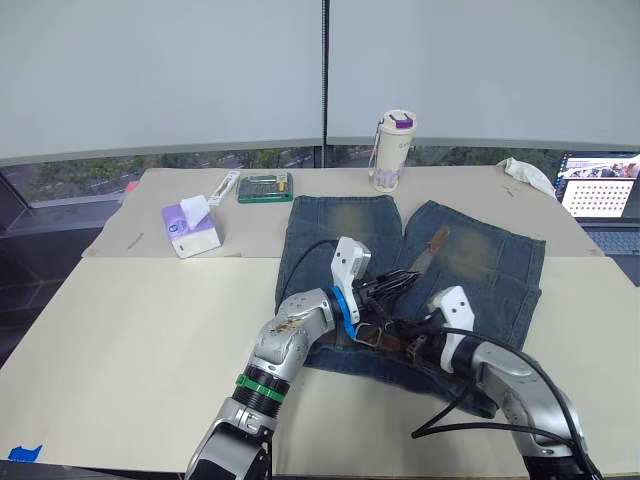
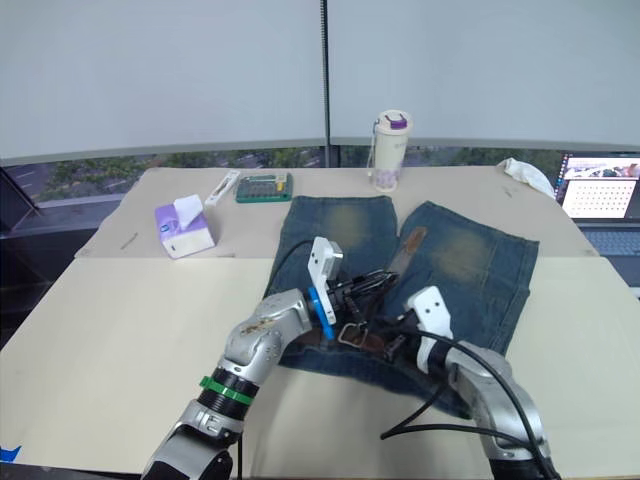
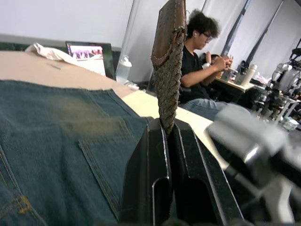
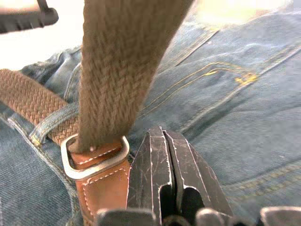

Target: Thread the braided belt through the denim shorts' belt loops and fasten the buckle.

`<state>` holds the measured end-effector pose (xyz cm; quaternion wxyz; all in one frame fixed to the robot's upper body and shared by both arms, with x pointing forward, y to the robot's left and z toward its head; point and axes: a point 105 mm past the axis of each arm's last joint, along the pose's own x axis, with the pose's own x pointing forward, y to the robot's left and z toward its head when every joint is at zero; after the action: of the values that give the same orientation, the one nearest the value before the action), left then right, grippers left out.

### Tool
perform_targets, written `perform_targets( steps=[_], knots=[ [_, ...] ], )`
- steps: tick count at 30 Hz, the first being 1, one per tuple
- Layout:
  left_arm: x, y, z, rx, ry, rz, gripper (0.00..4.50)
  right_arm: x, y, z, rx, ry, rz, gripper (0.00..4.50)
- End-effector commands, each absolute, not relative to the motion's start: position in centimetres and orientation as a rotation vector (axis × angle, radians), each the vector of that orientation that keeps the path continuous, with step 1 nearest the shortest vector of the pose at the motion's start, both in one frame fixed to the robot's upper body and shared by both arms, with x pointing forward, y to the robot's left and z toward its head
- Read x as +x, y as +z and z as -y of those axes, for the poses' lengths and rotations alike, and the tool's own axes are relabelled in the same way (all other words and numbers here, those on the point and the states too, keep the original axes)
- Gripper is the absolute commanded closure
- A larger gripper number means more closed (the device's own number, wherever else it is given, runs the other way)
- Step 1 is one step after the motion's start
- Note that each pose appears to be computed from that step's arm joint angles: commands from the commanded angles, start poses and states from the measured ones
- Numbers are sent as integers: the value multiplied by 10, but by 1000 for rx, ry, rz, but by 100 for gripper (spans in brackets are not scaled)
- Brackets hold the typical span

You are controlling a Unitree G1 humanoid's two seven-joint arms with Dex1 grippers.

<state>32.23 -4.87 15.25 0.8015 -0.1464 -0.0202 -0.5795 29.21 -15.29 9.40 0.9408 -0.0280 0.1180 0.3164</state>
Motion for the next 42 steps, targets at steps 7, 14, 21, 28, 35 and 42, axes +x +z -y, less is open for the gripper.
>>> perform_targets(
  steps=[7,14,21,28,35,42],
  knots=[
    [350,169,-3,-403,-1102,96,450,281,118,136,-27,697,-139,448],
    [350,163,-34,-353,-1043,81,450,275,102,123,-121,787,-194,448],
    [348,160,-51,-345,-978,79,450,274,88,119,-187,858,-254,448],
    [344,153,-61,-340,-937,72,450,285,90,110,-207,863,-230,448],
    [344,146,-70,-329,-905,56,450,289,95,97,-199,913,-213,448],
    [353,144,-84,-322,-832,61,450,289,85,95,-230,943,-240,448]
  ],
)
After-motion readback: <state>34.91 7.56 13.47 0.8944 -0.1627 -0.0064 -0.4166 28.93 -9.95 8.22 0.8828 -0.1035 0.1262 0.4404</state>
